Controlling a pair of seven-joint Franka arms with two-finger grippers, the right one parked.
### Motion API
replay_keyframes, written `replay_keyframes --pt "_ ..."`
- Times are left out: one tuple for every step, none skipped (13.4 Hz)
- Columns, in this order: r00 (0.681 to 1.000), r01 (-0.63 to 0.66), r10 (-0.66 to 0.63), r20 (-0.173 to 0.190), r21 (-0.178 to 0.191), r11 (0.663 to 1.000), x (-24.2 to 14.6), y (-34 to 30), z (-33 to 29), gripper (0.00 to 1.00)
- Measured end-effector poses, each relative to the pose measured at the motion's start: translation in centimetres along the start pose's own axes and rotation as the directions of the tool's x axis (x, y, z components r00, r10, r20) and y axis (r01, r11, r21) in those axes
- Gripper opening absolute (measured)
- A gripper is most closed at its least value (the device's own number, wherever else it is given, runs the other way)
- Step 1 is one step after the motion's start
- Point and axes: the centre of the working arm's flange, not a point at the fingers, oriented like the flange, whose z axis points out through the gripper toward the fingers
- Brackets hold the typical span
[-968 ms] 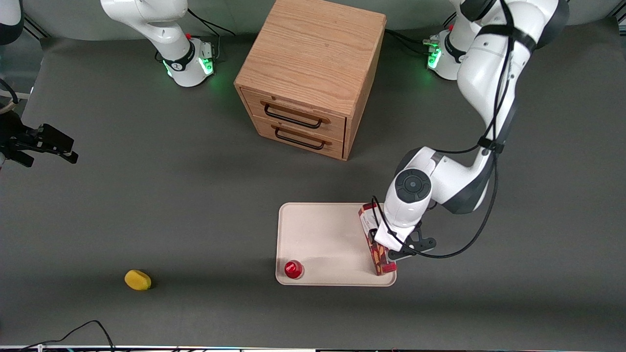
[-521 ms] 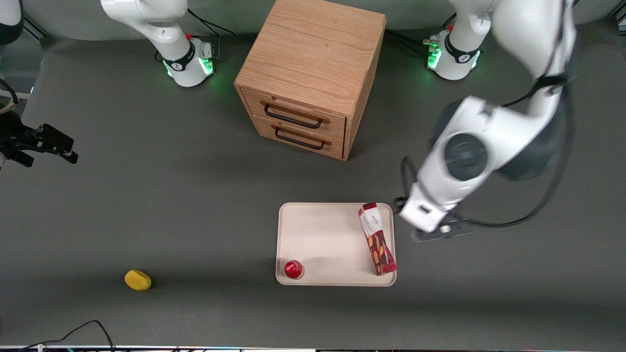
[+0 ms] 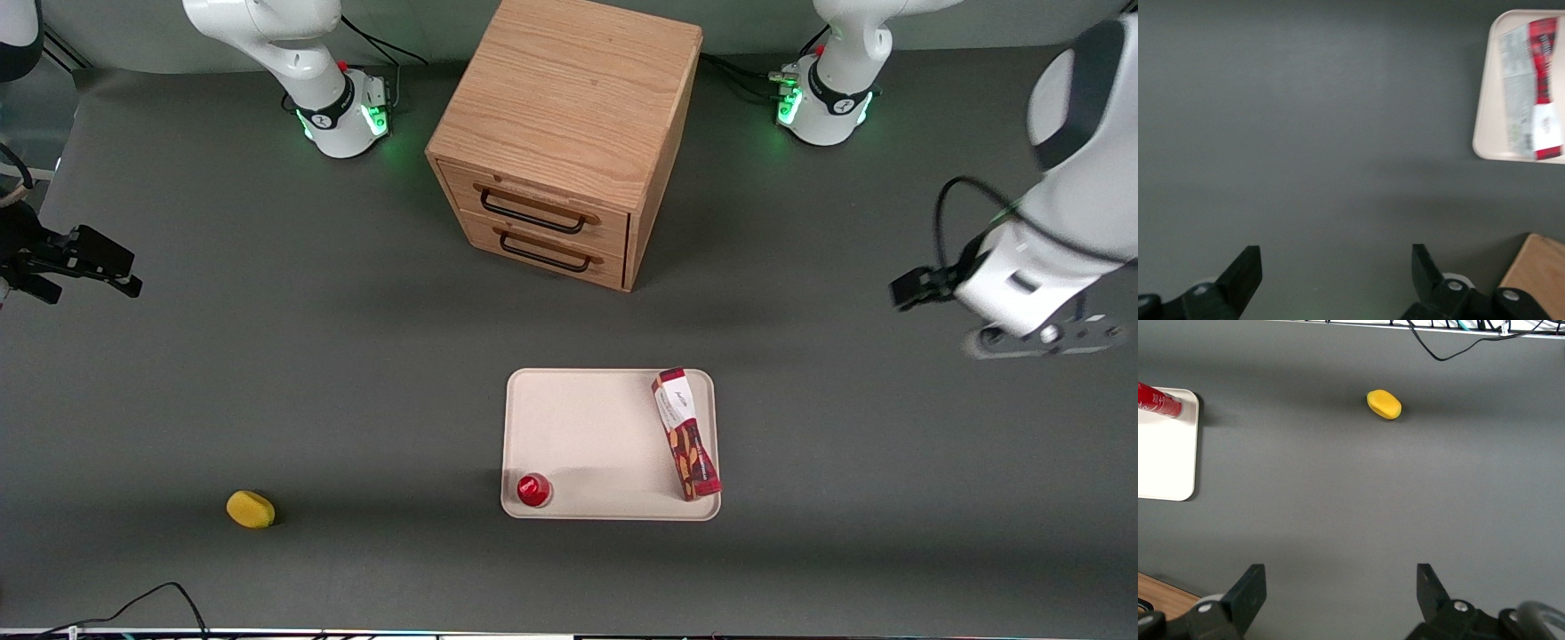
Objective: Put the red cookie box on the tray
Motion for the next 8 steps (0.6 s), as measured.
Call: replay_keyframes --pt "1.000 -0.016 0.016 0.000 -0.010 1.000 -1.0 -1.8 -0.4 1.00" --pt "1.000 -0.022 0.022 0.001 -0.023 0.999 -2.0 -3.8 -0.7 1.00" --pt "1.000 -0.020 0.020 0.000 -0.035 0.999 -2.7 -6.1 -0.9 1.00" --pt "1.000 -0.011 0.011 -0.002 -0.046 0.999 -3.3 -8.3 -1.1 1.00" --pt "1.000 0.004 -0.004 -0.007 -0.056 0.998 -3.7 -10.1 -1.3 1.00" --pt "1.000 0.015 -0.015 -0.012 -0.063 0.998 -3.9 -11.2 -1.6 1.00" --pt "1.000 0.021 -0.022 -0.015 -0.066 0.998 -4.0 -11.7 -1.7 1.00" --pt "1.000 0.022 -0.023 -0.015 -0.068 0.997 -4.1 -11.8 -1.7 1.00"
